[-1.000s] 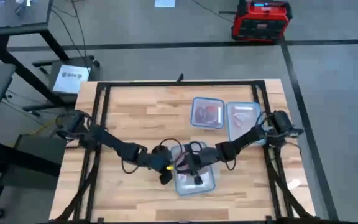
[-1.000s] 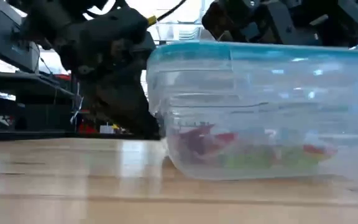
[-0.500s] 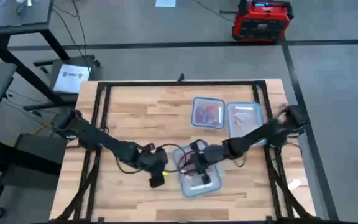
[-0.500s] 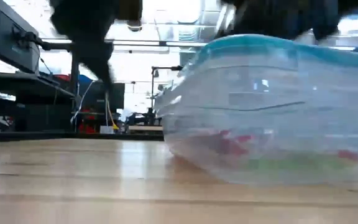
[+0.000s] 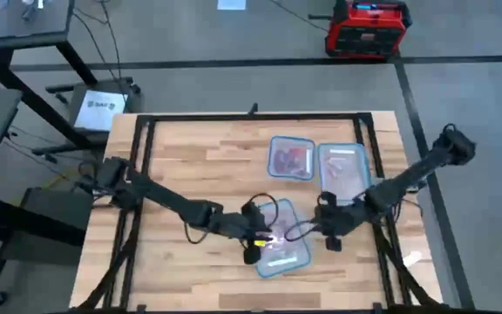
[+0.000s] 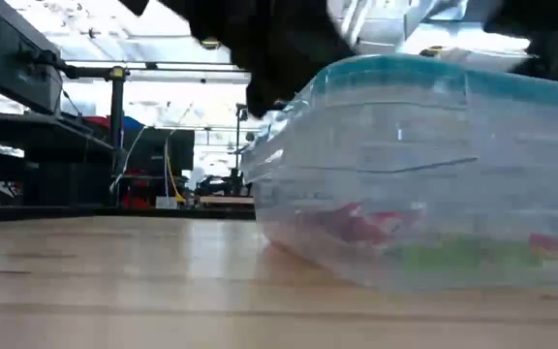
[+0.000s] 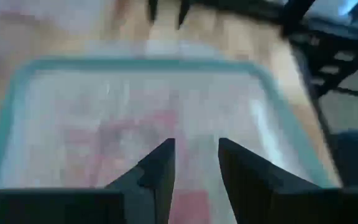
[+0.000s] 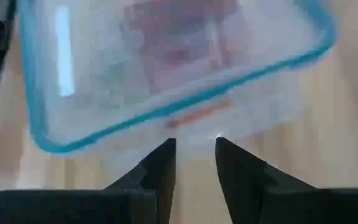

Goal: Sort candy

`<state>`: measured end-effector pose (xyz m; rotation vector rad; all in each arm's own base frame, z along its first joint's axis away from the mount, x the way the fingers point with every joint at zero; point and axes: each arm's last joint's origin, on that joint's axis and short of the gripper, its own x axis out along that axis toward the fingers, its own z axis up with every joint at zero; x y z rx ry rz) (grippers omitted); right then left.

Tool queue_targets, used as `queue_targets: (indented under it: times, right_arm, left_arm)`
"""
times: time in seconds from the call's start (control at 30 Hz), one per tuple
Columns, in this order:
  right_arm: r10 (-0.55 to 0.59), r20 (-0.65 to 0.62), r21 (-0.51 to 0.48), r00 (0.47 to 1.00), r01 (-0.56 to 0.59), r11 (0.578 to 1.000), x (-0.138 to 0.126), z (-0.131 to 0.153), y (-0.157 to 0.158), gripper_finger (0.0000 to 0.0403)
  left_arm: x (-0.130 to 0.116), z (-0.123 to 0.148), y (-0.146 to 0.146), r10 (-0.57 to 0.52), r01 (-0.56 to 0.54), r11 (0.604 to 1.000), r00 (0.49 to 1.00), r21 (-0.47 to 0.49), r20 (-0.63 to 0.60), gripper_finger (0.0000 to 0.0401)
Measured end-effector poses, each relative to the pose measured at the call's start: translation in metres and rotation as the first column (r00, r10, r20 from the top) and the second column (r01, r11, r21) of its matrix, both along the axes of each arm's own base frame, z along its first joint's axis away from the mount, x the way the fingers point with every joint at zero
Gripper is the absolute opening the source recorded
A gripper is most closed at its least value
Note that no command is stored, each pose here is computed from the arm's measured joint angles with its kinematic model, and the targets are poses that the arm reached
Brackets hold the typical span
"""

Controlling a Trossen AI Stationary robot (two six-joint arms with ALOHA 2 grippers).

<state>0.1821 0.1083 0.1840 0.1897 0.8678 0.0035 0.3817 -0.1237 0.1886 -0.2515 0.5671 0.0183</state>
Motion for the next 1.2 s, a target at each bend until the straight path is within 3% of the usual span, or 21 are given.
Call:
queue_targets:
  times: [0.27, 0.37, 0.57, 0.87, 1.2]
  right_arm:
    - [0.007, 0.115, 0.049, 0.993, -0.012, 0.999, 0.028, -0.024, 0.015, 0.01]
    - [0.01, 0.167, 0.052, 0.986, -0.019, 0.998, 0.04, -0.029, 0.016, 0.01]
    - [-0.025, 0.178, 0.045, 0.984, 0.017, 0.999, 0.055, -0.036, 0.01, 0.01]
    - [0.009, 0.157, -0.012, 0.988, -0.007, 1.0, 0.076, -0.045, 0.013, 0.01]
    - [0.022, 0.166, -0.038, 0.986, -0.016, 0.999, 0.089, -0.05, 0.014, 0.01]
  left_arm:
    - [-0.026, 0.002, 0.003, -0.049, 0.076, 0.992, 0.969, 0.103, -0.243, 0.0109]
    - [-0.026, 0.011, 0.004, -0.052, 0.073, 0.992, 0.98, 0.1, -0.194, 0.0109]
    - [-0.005, 0.014, 0.0, -0.083, 0.08, 0.993, 0.996, 0.083, 0.026, 0.0109]
    - [0.015, -0.033, 0.0, -0.048, 0.045, 0.992, 0.999, 0.121, 0.017, 0.0109]
    - [0.018, -0.051, -0.001, -0.06, 0.056, 0.985, 0.998, 0.164, 0.017, 0.0109]
